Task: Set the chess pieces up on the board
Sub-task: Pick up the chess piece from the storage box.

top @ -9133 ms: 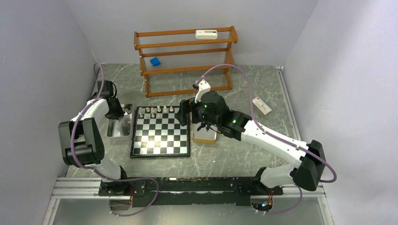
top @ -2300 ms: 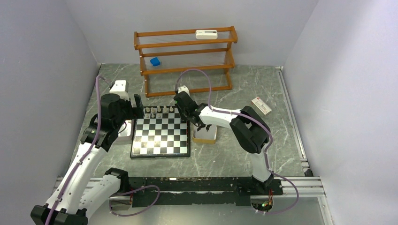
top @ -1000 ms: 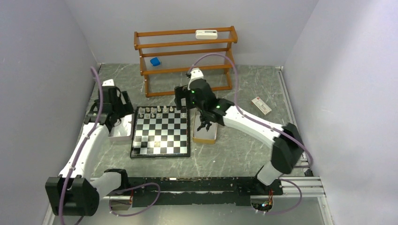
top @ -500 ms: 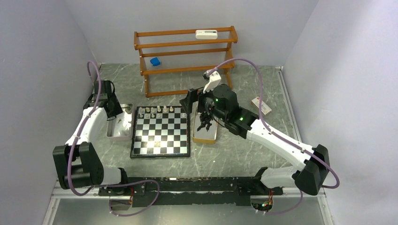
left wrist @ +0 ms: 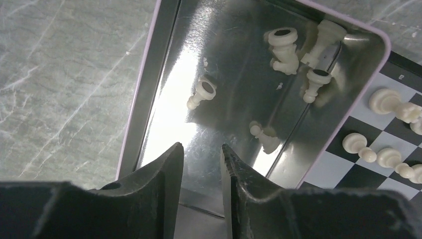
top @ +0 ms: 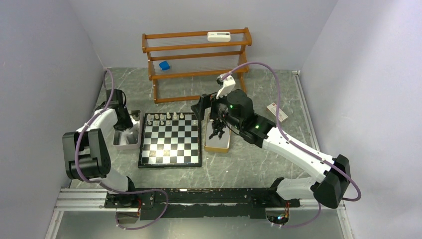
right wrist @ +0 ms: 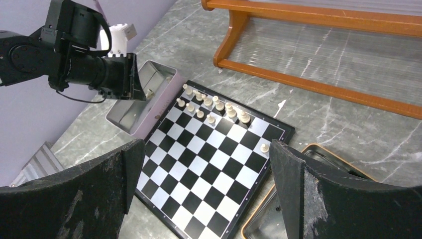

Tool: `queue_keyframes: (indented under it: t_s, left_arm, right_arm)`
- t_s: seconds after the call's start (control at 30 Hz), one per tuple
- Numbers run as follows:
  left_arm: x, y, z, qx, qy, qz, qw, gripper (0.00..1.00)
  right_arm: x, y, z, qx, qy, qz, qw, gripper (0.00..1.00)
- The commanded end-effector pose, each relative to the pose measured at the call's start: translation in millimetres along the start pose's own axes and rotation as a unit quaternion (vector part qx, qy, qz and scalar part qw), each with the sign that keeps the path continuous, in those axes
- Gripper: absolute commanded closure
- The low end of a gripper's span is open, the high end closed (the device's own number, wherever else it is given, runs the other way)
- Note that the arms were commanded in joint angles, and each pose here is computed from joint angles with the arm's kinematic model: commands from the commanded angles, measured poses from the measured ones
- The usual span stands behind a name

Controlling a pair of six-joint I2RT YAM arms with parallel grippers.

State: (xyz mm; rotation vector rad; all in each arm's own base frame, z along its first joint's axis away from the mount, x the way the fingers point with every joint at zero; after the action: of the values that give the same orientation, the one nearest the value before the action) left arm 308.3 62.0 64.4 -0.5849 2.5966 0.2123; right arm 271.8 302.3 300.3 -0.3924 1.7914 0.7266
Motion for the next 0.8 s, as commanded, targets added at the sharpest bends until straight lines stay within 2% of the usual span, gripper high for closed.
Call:
queue_keyframes:
  t_s: [0.0,0.47,0.77]
  left_arm:
    - [-17,-1,5,0.017,-0.008,-0.002,1.000,0.61]
    - [-23,-1,14,0.030,0.001,0.005,1.000,0.64]
    - [-24,-5,21,0.038,0.005,0.010,0.999,0.61]
  right_arm:
    - [-11,1,0,0.002,-0.019,0.000,1.000,0.00]
    - [-12,2,-1,-0.001,-0.022,0.003,1.000,0.00]
    - [-12,-1,-4,0.004,-0.027,0.002,1.000,0.00]
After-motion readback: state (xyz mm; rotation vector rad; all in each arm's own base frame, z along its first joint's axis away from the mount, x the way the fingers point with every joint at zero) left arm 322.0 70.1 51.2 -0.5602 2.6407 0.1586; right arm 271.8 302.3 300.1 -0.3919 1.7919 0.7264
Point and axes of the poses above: each gripper's point midway between its finger pads, its own z axis out along the fingers, its own y axis along the line the jaws close on, x = y × z, the point moved 2 cm from there along -z, back along the fingers, and after that the axes turned 1 degree about -z, right-handed, at the moved point
